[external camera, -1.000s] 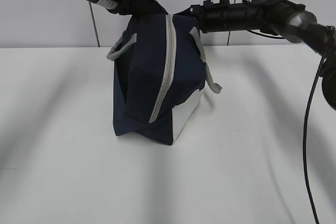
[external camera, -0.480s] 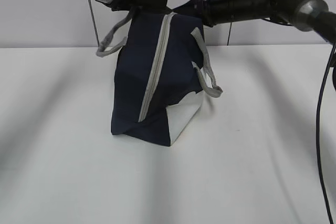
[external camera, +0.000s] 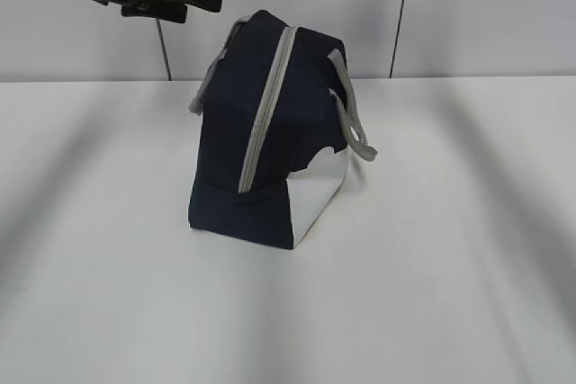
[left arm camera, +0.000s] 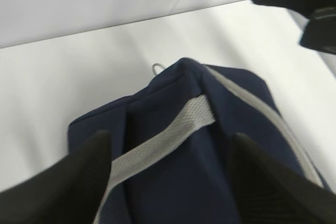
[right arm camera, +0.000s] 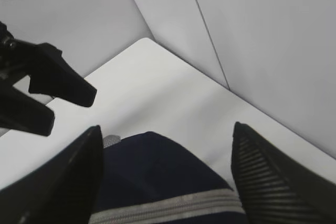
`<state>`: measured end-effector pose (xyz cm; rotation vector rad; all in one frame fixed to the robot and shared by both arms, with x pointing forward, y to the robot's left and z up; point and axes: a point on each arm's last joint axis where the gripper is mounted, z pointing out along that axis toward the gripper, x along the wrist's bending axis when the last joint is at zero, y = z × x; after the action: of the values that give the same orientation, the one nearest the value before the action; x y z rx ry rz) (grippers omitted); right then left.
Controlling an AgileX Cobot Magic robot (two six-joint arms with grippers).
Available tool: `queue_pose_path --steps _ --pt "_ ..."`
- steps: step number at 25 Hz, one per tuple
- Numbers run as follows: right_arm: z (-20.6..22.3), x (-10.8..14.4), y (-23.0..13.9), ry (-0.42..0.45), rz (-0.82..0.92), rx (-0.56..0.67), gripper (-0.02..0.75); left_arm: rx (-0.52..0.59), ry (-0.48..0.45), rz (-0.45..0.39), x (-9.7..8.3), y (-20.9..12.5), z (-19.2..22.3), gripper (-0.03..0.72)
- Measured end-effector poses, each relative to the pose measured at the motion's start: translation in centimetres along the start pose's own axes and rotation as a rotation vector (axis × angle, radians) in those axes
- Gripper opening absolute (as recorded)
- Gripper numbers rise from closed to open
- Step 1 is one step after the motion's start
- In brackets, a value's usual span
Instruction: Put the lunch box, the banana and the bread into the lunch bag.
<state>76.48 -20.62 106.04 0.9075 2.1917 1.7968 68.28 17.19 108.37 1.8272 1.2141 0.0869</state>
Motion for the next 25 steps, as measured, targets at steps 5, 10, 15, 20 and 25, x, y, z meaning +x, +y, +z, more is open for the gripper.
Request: queue_pose_path --steps 5,10,15,20,25 --pt "-1.7 2.2 0.6 -0.004 -0.007 0.024 0.51 0.096 0.138 0.014 -0.4 -0.1 -2.7 0.475" --pt "-4.6 5.7 2.5 -0.048 -0.03 0.009 0.499 0.215 0.17 -0.005 -1.7 -0.7 -5.4 0.471" --pt "-7.9 9.7 2.4 -0.169 -0.046 -0.001 0.496 0.308 0.231 -0.077 -2.6 -1.4 -7.6 0.435" --pt "-10.6 15.1 0.2 -0.409 -0.158 -0.006 0.483 0.282 0.298 -0.088 -4.0 -1.2 -10.3 0.419" --pt "-11.3 19.5 -3.7 -0.558 -0.247 0.04 0.479 0.276 0.317 -0.038 -7.8 -2.8 -13.0 0.414"
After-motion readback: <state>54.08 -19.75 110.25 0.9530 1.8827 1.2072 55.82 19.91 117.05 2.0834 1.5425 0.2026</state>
